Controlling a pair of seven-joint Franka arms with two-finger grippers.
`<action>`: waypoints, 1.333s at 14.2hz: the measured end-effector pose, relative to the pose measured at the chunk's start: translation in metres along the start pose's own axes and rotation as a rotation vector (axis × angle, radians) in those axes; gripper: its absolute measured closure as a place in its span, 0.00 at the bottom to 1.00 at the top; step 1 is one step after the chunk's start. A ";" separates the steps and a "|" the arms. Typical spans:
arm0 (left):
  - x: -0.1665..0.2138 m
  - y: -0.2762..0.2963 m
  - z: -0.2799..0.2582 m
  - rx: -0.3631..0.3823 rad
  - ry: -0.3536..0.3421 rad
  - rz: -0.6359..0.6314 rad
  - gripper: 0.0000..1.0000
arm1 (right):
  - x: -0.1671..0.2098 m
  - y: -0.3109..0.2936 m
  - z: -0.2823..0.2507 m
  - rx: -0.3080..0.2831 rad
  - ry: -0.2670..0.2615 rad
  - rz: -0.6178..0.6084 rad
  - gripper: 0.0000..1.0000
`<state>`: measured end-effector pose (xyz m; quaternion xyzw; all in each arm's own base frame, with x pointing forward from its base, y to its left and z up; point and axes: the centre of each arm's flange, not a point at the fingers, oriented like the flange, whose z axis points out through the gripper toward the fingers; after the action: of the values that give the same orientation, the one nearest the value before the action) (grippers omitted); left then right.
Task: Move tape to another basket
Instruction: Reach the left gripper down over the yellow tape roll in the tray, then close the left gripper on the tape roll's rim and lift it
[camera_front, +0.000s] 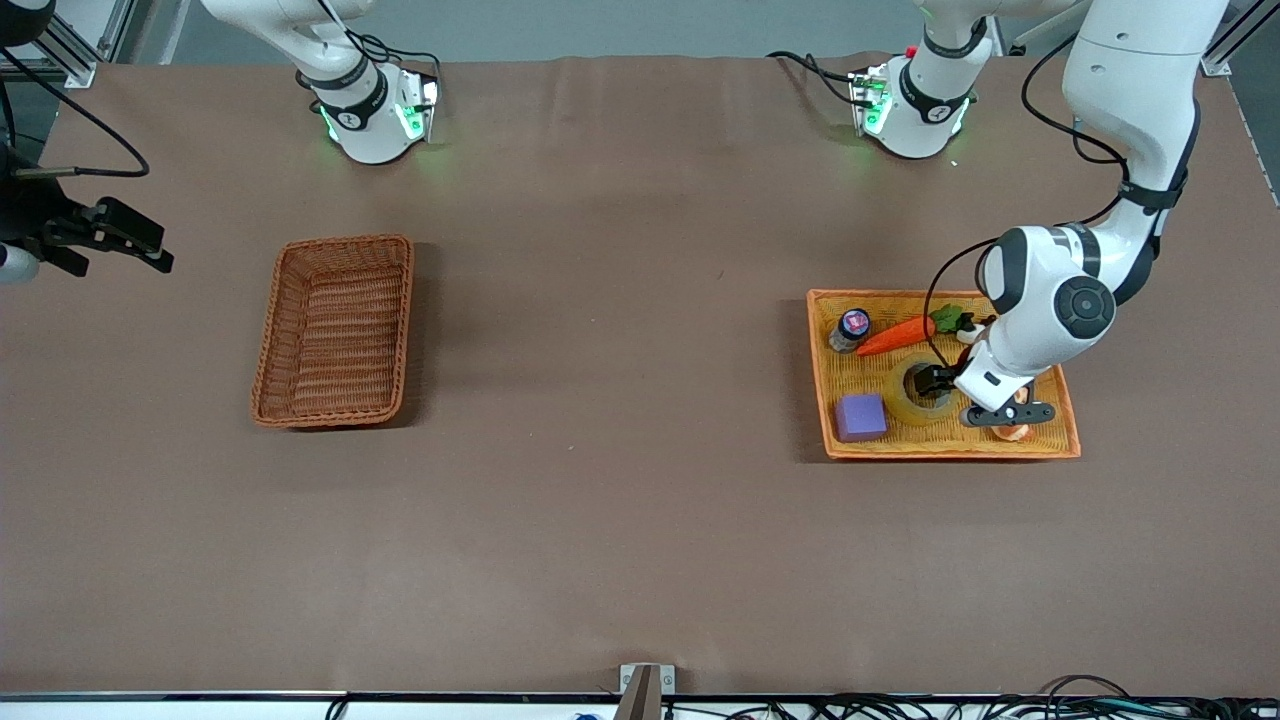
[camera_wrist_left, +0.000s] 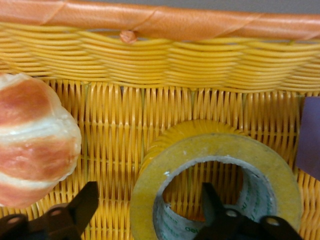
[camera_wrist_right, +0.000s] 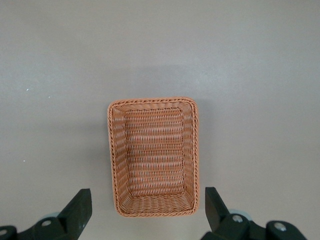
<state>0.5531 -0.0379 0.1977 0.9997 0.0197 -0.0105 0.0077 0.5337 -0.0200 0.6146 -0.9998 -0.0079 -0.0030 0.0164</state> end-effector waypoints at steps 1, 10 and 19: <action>0.000 -0.001 0.001 0.000 -0.001 -0.001 0.26 | 0.000 0.000 0.000 0.000 0.000 0.000 0.00; 0.019 -0.004 -0.055 -0.005 0.043 -0.009 0.79 | 0.000 0.000 0.000 0.000 0.001 -0.001 0.00; 0.030 0.169 -0.211 -0.049 0.001 0.110 0.79 | 0.000 0.001 0.000 0.000 0.001 0.001 0.00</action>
<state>0.5946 -0.2024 0.4110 0.9988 -0.0351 -0.0092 0.0327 0.5338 -0.0208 0.6147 -0.9998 -0.0072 -0.0036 0.0164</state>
